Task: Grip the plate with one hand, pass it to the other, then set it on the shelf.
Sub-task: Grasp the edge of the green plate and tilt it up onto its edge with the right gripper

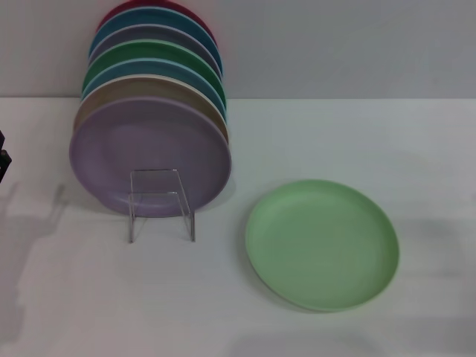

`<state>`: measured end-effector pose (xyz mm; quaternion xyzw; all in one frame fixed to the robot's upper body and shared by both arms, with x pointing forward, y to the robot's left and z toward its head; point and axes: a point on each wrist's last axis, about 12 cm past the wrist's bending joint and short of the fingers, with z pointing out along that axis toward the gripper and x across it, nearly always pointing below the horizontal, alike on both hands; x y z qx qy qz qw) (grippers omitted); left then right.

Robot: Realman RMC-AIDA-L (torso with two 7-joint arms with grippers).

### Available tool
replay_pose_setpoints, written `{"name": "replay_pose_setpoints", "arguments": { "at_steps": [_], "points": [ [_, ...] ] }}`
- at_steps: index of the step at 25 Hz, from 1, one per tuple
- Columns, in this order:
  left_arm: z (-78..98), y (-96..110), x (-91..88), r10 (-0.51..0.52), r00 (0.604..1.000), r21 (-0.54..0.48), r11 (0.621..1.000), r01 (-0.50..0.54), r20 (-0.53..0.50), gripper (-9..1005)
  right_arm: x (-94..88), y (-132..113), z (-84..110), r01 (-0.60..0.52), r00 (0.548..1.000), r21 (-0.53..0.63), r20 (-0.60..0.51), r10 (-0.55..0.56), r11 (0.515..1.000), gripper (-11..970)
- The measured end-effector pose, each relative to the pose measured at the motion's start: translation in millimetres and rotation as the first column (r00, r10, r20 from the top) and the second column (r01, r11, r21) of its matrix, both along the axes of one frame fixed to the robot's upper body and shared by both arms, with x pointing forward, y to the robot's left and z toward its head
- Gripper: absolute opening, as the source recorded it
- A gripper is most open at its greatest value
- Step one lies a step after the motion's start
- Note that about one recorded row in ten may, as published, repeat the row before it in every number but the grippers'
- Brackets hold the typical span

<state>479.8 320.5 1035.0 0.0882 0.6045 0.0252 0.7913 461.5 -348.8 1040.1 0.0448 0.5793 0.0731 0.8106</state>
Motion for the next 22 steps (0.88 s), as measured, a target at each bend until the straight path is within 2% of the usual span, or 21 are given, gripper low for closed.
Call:
{"name": "replay_pose_setpoints", "arguments": {
  "at_steps": [4, 8, 9, 12, 13, 14, 15, 16, 17, 18, 19, 20, 21, 22],
  "points": [
    [0.3, -1, 0.4, -0.001, 1.000, -0.001, 1.000, 0.001, 0.002, 813, 0.3, 1, 0.2, -0.005, 1.000, -0.001, 0.001, 0.005, 1.000, 831],
    [0.6, -1, 1.3, -0.003, 1.000, -0.003, 1.000, 0.003, 0.002, 813, 8.2, 4, 4.7, -0.028, 0.999, -0.010, 0.018, 0.028, 1.000, 831],
    [0.4, -1, 1.5, -0.003, 1.000, -0.003, 1.000, 0.003, 0.000, 813, 14.7, 5, 8.0, -0.046, 0.999, -0.022, 0.023, 0.046, 0.999, 831],
    [-0.3, -1, 2.4, -0.003, 1.000, -0.002, 1.000, 0.003, -0.007, 812, 53.7, 12, 21.3, -0.168, 0.985, 0.000, -0.041, 0.167, 0.986, 830],
    [-0.3, -2, 2.8, -0.003, 1.000, -0.002, 1.000, 0.003, -0.008, 812, 53.7, 12, 21.3, -0.168, 0.985, 0.000, -0.041, 0.167, 0.986, 830],
    [-0.2, -2, 3.2, -0.003, 1.000, -0.002, 1.000, 0.003, -0.009, 812, 69.0, 14, 28.4, -0.215, 0.973, 0.009, -0.085, 0.215, 0.977, 830],
    [0.1, -1, 3.9, 0.000, 1.000, -0.003, 1.000, 0.000, -0.008, 812, 96.3, 22, 44.5, -0.274, 0.945, -0.022, -0.190, 0.265, 0.962, 830],
    [0.1, -1, 3.9, 0.000, 1.000, -0.003, 1.000, 0.000, -0.008, 812, 96.3, 22, 44.5, -0.274, 0.945, -0.022, -0.190, 0.265, 0.962, 830],
    [0.2, -1, 4.2, 0.003, 1.000, -0.004, 1.000, -0.003, -0.007, 812, 119.8, 32, 67.0, -0.291, 0.922, -0.045, -0.279, 0.267, 0.956, 830],
    [0.6, -1, 4.6, 0.005, 1.000, -0.006, 1.000, -0.005, -0.006, 812, 119.8, 32, 67.0, -0.291, 0.922, -0.045, -0.279, 0.267, 0.956, 830],
    [0.7, -1, 4.8, 0.005, 1.000, -0.006, 1.000, -0.005, -0.005, 812, 131.0, 41, 83.0, -0.290, 0.912, -0.057, -0.320, 0.257, 0.955, 830],
    [1.2, -1, 5.3, 0.005, 1.000, -0.008, 1.000, -0.005, -0.003, 811, 141.5, 52, 108.2, -0.275, 0.900, -0.067, -0.368, 0.232, 0.959, 830],
    [1.2, -1, 5.3, 0.005, 1.000, -0.008, 1.000, -0.005, -0.003, 811, 141.5, 52, 108.2, -0.275, 0.900, -0.067, -0.368, 0.232, 0.959, 830],
    [1.5, -1, 5.7, 0.006, 1.000, -0.009, 1.000, -0.006, -0.002, 811, 144.0, 54, 119.1, -0.256, 0.900, -0.070, -0.381, 0.211, 0.964, 830]
  ]
}}
